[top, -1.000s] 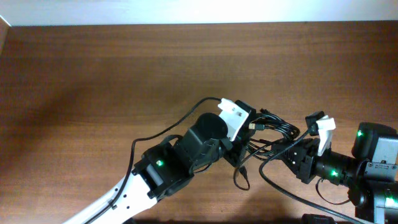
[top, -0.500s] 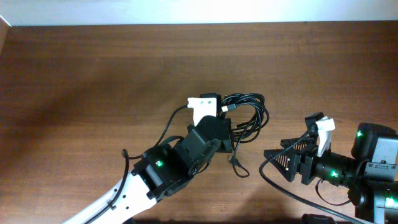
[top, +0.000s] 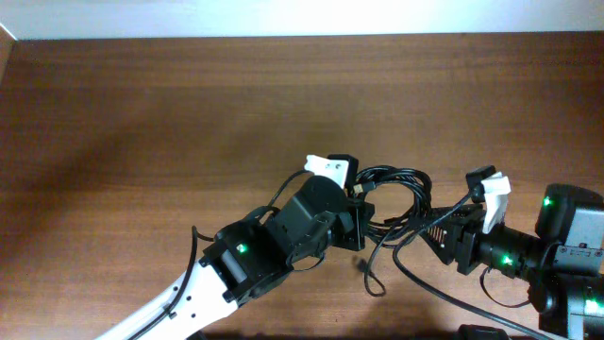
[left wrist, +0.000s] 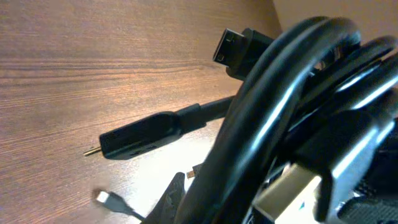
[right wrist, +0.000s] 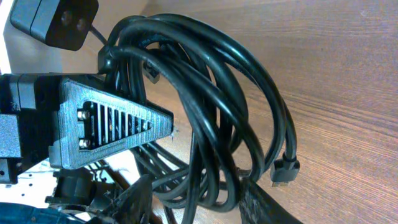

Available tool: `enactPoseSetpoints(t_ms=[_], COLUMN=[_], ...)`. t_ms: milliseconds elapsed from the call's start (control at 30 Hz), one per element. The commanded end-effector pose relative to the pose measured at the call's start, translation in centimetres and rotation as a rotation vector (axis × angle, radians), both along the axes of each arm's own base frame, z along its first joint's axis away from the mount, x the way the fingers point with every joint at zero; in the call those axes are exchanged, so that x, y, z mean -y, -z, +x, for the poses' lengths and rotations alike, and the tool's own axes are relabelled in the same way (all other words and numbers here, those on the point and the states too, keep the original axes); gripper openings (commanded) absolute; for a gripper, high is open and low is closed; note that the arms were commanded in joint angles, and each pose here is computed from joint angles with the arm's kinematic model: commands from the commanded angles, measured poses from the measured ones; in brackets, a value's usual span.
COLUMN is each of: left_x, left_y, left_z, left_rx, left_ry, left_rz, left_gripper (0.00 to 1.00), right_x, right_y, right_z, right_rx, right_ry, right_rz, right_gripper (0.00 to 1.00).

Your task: Untangle cables

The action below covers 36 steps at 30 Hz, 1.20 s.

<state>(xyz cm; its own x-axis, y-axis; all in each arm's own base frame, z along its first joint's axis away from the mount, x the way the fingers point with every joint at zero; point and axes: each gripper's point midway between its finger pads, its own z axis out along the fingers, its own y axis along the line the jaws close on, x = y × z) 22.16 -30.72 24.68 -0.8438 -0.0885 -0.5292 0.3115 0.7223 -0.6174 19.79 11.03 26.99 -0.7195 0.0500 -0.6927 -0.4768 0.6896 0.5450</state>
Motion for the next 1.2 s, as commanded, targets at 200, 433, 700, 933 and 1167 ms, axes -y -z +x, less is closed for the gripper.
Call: enactPoseSetpoints(t_ms=[200, 433, 700, 933, 1167], left_x=[1.4, 1.0, -1.8, -3.4, -4.5], left_y=[-2.2, -2.1, -2.1, -0.7, 0.6], left_z=[-1.9, -1.3, 2.2, 2.4, 2.0], left_rx=[-0.006, 0.015, -0.123, -0.214, -0.307], left_ry=[0.09, 0.04, -0.4, -0.545, -0.653], left_rz=[-0.074, -0.057, -0.177, -0.189, -0.195], left_gripper=[0.0, 0.0, 0.0, 0.0, 0.0], right_x=[0.1, 0.1, 0.0, -0.6, -0.1], right_y=[-0.3, -0.3, 0.5, 0.0, 0.4], right_z=[0.1, 0.1, -0.9, -1.2, -0.9], right_rx=[0.024, 0.019, -0.048, -0.045, -0.074], right_ry=[0.002, 0.002, -0.001, -0.028, 0.013], right_rz=[-0.013, -0.012, -0.003, 0.033, 0.023], right_gripper=[0.3, 0.04, 0.04, 0.04, 0.04])
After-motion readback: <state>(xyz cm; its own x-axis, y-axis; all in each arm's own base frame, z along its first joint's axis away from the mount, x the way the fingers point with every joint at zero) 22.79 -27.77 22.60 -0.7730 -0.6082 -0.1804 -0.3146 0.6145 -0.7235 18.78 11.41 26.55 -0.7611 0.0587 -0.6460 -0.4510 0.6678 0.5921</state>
